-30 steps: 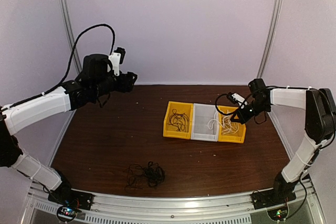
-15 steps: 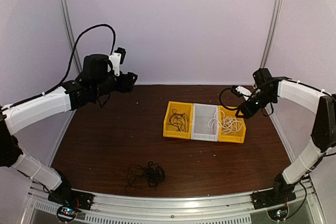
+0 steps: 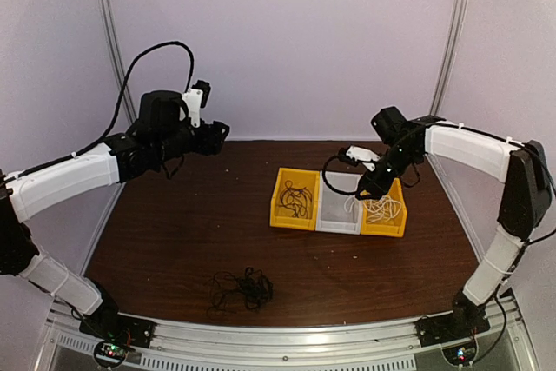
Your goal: Untangle the cables
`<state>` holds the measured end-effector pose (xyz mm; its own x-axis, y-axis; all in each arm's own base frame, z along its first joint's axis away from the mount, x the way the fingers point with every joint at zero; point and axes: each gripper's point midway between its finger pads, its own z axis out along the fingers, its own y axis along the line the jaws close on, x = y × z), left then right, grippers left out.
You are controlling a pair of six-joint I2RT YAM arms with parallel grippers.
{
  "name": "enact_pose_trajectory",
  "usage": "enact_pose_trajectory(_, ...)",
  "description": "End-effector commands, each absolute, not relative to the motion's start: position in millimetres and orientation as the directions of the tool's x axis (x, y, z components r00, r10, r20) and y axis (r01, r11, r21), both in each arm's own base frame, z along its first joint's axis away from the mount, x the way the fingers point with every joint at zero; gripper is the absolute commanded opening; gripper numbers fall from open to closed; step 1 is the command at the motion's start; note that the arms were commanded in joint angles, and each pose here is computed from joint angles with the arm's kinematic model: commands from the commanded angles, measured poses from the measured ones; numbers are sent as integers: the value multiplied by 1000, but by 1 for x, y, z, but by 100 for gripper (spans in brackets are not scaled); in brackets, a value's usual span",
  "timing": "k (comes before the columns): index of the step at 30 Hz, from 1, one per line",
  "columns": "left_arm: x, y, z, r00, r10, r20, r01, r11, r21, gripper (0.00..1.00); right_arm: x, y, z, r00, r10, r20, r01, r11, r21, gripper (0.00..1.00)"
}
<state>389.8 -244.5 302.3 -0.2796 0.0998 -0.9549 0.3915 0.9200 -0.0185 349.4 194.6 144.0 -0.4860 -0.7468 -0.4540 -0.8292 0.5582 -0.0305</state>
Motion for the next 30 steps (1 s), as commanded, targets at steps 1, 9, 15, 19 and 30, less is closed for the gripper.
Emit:
enact_pose_trajectory(1,391,-248,313,-244,80,-967,402,915,-25,73,360,209,131,-475,-788,-392,-838,541,-72,48)
enact_pose_trajectory(9,391,-246,314,-238,84,-968,399,917,-19,73,372,214,114,-479,-812,-335,-835,539,-111,43)
enact_pose_trajectory(15,388,-251,317,-237,79,-968,424,905,-29,73,372,212,109,-484,-810,-330,-830,545,-119,41)
enact_pose_trajectory(19,390,-250,315,-238,80,-968,418,908,-27,73,372,212,107,-489,-808,-328,-830,547,-110,38)
enact_pose_trajectory(30,390,-251,312,-244,88,-966,421,907,-24,73,369,217,118,-484,-801,-353,-835,543,-89,4)
